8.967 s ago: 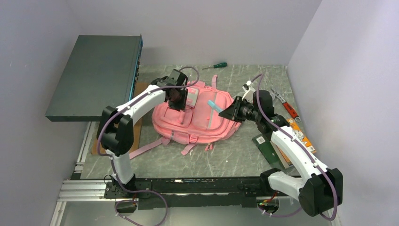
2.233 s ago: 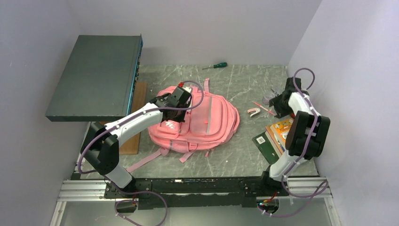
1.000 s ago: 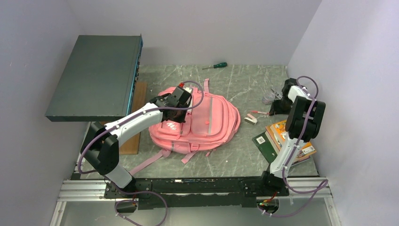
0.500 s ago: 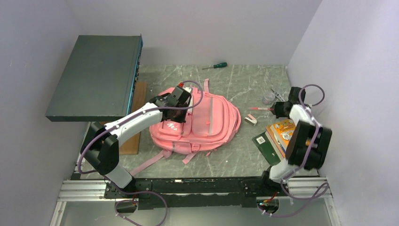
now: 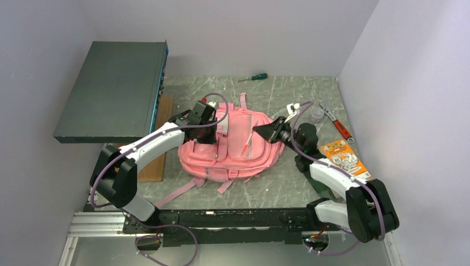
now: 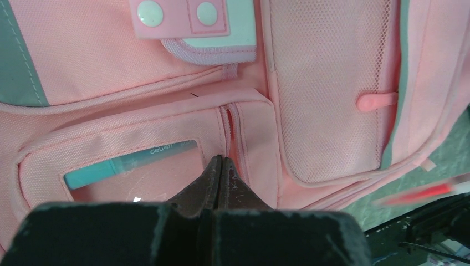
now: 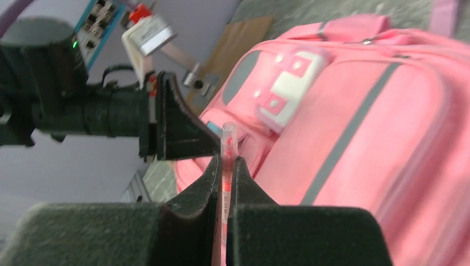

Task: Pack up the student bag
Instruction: Pick up the stationery from the center of the board, then place the stationery in the student bag.

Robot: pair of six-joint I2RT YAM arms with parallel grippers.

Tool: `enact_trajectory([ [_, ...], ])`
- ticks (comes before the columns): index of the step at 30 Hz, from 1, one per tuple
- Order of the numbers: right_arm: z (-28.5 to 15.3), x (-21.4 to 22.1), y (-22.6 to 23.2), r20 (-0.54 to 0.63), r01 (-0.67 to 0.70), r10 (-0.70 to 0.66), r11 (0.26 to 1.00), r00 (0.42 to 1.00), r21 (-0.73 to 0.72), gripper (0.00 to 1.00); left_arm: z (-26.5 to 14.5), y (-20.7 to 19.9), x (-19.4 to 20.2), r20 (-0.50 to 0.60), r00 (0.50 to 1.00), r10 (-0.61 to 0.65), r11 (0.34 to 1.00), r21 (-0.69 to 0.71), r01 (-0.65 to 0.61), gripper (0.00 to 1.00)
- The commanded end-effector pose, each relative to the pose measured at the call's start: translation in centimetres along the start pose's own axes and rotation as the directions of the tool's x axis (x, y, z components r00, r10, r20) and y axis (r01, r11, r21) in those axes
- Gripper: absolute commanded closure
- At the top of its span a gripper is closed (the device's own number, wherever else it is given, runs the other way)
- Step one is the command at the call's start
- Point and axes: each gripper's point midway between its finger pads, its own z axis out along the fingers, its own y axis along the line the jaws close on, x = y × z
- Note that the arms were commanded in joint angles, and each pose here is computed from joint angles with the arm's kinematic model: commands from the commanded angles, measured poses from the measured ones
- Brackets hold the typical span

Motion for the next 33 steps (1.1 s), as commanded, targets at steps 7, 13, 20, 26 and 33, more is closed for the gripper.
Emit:
enact_trajectory([
  [7, 2.0, -0.8, 5.0, 0.255, -0.069, 0.116, 0.980, 0.960, -0.187, 1.00, -2.8, -3.4, -2.0, 0.080, 0.993, -0.091, 0.983, 0.169, 0.077, 1.00],
  [13, 4.2, 0.5, 2.4, 0.306, -0.311, 0.307, 0.950, 0.901, -0.035, 1.00, -3.3, -3.7, -2.1, 0.087, 0.991, -0.103, 0.978, 0.189, 0.085, 1.00],
  [20, 5.1, 2.6, 0.9, 0.312, -0.353, 0.321, 0.934, 0.894, 0.051, 1.00, -3.5, -4.0, -2.3, 0.094, 0.990, -0.103, 0.975, 0.208, 0.082, 1.00],
  [26, 6.0, 4.9, -0.7, 0.277, -0.329, 0.288, 0.937, 0.917, 0.115, 1.00, -4.1, -4.3, -2.6, 0.109, 0.989, -0.099, 0.972, 0.225, 0.073, 1.00],
  [33, 7.6, 8.3, 1.1, 0.123, -0.343, 0.335, 0.938, 0.934, 0.056, 1.00, -4.1, -4.3, -2.8, 0.113, 0.990, -0.088, 0.973, 0.222, 0.061, 1.00],
])
